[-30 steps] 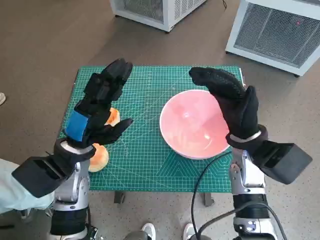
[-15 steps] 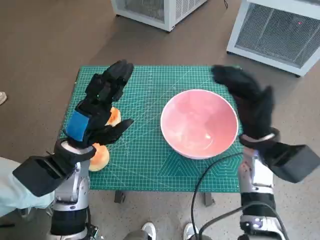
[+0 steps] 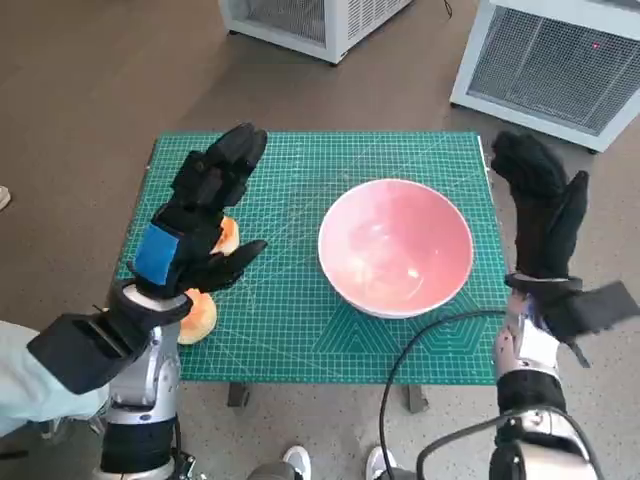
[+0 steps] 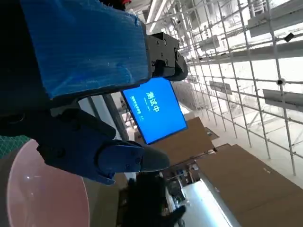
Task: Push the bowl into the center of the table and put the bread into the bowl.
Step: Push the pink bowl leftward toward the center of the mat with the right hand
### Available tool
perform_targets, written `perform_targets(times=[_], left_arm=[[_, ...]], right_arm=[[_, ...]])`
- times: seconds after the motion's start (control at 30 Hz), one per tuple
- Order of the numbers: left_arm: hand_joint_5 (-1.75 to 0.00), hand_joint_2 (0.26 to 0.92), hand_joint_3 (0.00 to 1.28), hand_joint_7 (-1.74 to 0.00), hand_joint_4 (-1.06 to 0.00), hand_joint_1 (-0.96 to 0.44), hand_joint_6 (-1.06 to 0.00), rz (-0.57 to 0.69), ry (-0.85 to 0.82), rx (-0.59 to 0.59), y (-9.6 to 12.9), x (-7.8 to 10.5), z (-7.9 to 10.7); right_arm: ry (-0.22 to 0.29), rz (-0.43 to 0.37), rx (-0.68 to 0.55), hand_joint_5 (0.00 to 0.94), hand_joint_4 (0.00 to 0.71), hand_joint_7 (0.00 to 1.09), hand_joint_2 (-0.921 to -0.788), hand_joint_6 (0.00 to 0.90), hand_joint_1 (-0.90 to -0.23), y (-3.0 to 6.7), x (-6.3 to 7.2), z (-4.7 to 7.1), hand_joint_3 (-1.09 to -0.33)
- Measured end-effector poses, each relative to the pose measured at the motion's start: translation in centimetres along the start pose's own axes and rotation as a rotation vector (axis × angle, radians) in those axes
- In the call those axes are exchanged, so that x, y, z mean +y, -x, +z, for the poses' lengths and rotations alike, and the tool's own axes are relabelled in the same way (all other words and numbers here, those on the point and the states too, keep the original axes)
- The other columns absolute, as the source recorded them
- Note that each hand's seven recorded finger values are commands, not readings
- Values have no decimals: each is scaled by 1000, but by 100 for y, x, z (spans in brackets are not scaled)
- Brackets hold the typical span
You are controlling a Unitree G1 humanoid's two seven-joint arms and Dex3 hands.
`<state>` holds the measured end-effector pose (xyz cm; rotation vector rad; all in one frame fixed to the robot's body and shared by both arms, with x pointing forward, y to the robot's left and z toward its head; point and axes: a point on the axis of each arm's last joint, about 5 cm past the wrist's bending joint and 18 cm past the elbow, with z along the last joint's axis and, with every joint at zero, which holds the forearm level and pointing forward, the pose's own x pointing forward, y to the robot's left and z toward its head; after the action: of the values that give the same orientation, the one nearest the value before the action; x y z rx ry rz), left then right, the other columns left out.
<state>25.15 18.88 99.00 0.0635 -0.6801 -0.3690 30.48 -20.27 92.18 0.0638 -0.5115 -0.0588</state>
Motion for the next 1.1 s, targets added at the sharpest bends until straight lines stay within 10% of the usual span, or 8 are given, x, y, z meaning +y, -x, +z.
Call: perform_targets(times=[0.5,1.1], left_arm=[[-2,921,324,-370,-203,-624,-128,8,2,15,21,20,-32],[-3,921,331,-358,-207,-621,-139,12,-14,28,71,65,-25]], right_arm=[[-116,-95,301,5,214,549,-921,105,-560,161,93,-245,-854],[-374,-183,464,14,251,499,-921,125,-528,177,434,-361,-905]])
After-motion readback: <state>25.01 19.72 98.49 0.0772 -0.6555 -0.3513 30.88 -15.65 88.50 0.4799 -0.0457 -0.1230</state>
